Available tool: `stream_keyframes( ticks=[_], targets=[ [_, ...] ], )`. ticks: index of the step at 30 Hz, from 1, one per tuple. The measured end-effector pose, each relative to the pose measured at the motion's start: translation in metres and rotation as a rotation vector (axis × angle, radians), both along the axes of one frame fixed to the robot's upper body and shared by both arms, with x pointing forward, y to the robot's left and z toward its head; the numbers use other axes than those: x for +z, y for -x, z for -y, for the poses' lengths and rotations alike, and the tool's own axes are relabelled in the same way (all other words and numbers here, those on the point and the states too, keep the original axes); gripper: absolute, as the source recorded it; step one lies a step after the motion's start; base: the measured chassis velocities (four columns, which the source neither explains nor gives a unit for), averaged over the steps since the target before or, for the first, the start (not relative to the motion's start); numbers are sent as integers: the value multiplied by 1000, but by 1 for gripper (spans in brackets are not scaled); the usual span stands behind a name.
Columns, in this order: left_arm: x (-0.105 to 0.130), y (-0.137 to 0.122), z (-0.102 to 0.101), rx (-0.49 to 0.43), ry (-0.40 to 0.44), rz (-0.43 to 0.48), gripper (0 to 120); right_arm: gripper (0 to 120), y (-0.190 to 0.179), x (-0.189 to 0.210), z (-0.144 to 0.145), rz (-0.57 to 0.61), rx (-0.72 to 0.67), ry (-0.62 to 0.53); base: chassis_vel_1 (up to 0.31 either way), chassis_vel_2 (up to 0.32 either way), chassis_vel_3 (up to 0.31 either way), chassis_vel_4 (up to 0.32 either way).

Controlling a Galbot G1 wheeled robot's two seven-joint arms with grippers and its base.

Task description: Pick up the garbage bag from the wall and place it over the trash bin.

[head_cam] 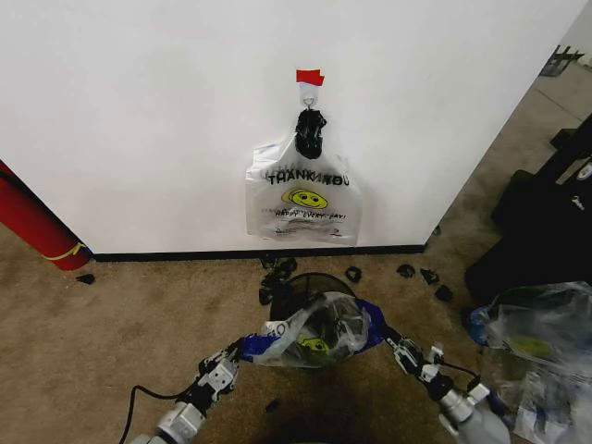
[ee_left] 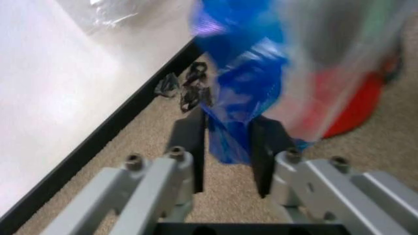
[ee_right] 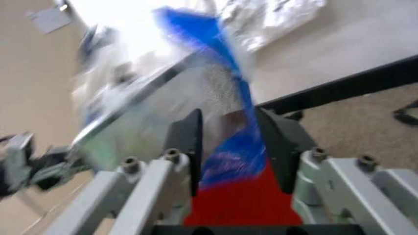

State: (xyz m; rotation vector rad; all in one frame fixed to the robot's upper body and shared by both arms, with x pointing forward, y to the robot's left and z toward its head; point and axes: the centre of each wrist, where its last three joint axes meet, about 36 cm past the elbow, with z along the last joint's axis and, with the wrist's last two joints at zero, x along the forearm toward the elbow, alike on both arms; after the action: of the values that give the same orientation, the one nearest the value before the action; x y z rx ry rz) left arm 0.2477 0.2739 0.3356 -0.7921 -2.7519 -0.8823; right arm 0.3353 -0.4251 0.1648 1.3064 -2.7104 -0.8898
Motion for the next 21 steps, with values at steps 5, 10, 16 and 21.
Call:
stream_keyframes(
  ticks=[5, 10, 16, 21],
  targets=[
    [7, 7, -1, -28, -21, -15, 43, 49, 1, 8, 20, 19, 73, 18, 0, 0, 0, 0],
    [38, 12, -16, -58, -142, -29, 65, 72, -6, 47, 50, 108, 114, 50, 0, 0, 0, 0],
    [89, 5, -15, -183, -81, 6, 87, 94, -20, 100, 22, 262, -13, -35, 0, 0, 0, 0],
    [126, -11, -4, -256, 11, 39, 99, 100, -31, 136, -9, 324, -131, -68, 0, 0, 0, 0]
  ],
)
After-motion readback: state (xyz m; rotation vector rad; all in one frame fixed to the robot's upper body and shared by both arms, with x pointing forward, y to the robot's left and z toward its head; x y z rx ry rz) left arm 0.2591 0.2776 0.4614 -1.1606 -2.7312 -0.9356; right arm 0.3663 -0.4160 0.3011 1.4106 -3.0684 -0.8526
